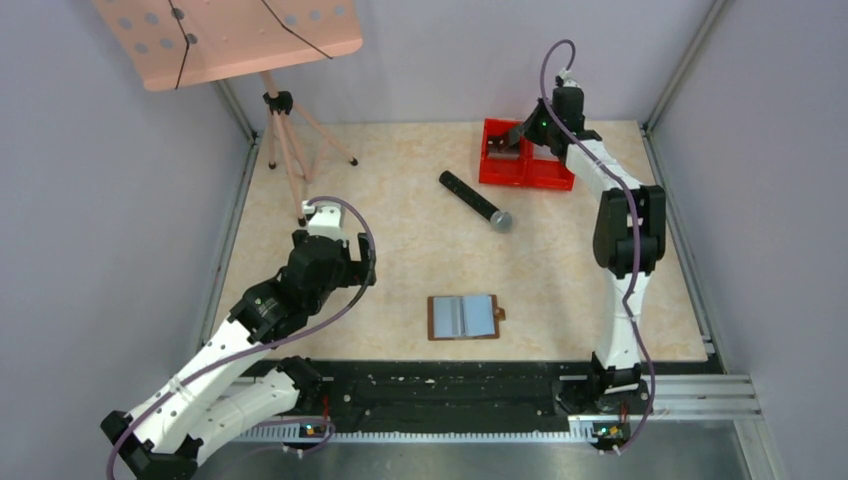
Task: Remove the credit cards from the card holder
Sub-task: Place the credit card in the storage box.
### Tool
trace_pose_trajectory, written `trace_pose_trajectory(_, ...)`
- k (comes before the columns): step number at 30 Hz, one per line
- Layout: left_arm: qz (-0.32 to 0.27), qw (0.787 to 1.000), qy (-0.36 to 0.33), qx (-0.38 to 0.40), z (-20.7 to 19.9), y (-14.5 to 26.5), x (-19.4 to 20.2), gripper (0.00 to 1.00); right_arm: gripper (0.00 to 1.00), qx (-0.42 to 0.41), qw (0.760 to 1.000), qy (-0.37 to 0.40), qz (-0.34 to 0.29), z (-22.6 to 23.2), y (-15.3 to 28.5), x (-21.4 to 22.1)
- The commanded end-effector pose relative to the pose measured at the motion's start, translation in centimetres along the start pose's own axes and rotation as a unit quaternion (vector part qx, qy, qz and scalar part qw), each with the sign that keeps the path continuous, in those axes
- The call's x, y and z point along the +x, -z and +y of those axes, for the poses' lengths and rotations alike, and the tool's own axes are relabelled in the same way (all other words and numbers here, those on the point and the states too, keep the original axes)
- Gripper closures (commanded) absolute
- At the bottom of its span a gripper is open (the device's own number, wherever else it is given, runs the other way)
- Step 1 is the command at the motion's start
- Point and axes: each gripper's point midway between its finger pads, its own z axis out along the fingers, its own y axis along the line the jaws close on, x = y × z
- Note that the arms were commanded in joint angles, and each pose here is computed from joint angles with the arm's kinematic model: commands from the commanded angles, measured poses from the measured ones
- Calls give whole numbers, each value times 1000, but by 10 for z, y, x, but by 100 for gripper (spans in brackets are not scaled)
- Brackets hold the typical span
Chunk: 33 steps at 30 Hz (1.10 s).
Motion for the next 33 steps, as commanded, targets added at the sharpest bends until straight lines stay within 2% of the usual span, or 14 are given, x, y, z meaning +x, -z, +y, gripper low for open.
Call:
trace_pose_trajectory(1,-23,1000,5,9,-3,2,-13,1,100,-35,999,-8,-36,19,-12,-34)
trace_pose_trajectory(17,-17,1000,4,9,-6,-3,-10,2,100,-40,997,-62,-5,3,-54,-13)
trace_pose_trajectory(33,-9,1000,-2,1,-6,-9,-9,2,100,-33,997,-75,-11,-18,-68,-14)
